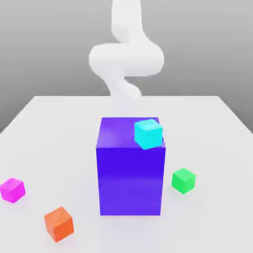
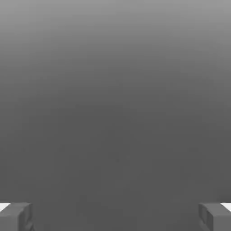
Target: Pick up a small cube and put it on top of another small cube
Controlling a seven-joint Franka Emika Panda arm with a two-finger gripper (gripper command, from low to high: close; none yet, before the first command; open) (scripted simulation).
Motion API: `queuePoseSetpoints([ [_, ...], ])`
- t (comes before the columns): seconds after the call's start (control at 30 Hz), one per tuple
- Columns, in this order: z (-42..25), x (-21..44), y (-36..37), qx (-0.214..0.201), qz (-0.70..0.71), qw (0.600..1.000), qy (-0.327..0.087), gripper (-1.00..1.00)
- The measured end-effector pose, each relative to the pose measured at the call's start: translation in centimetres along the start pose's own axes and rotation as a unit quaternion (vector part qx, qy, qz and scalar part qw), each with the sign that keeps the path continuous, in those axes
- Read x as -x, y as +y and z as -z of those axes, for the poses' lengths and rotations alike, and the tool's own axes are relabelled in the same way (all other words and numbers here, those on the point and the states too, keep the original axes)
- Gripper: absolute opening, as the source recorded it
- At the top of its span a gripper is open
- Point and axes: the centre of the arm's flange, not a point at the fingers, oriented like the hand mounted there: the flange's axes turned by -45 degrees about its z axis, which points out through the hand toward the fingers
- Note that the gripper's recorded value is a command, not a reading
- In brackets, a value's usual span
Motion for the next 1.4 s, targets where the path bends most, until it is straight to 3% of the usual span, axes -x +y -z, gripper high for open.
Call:
queuePoseSetpoints([
  [0.2, -11.2, 1.6, 7.3, 0.088, -0.176, 0.978, -0.066, 0.0],
  [0.4, -20.2, 6.5, 16.1, 0.165, -0.346, 0.916, -0.116, 0.0],
  [0.6, -26.9, 14.5, 24.7, 0.23, -0.508, 0.816, -0.154, 0.0],
  [0.93, -33.1, 31.7, 34.4, 0.299, -0.731, 0.583, -0.192, 0.0],
  [1.1, -37.3, 36.3, 35.0, 0.302, -0.744, 0.564, -0.193, 0.0],
  [1.13, -37.8, 36.9, 35.0, 0.302, -0.744, 0.564, -0.193, -1.0],
  [1.4, -37.1, 36.2, 35.0, 0.302, -0.744, 0.564, -0.192, -1.0],
])
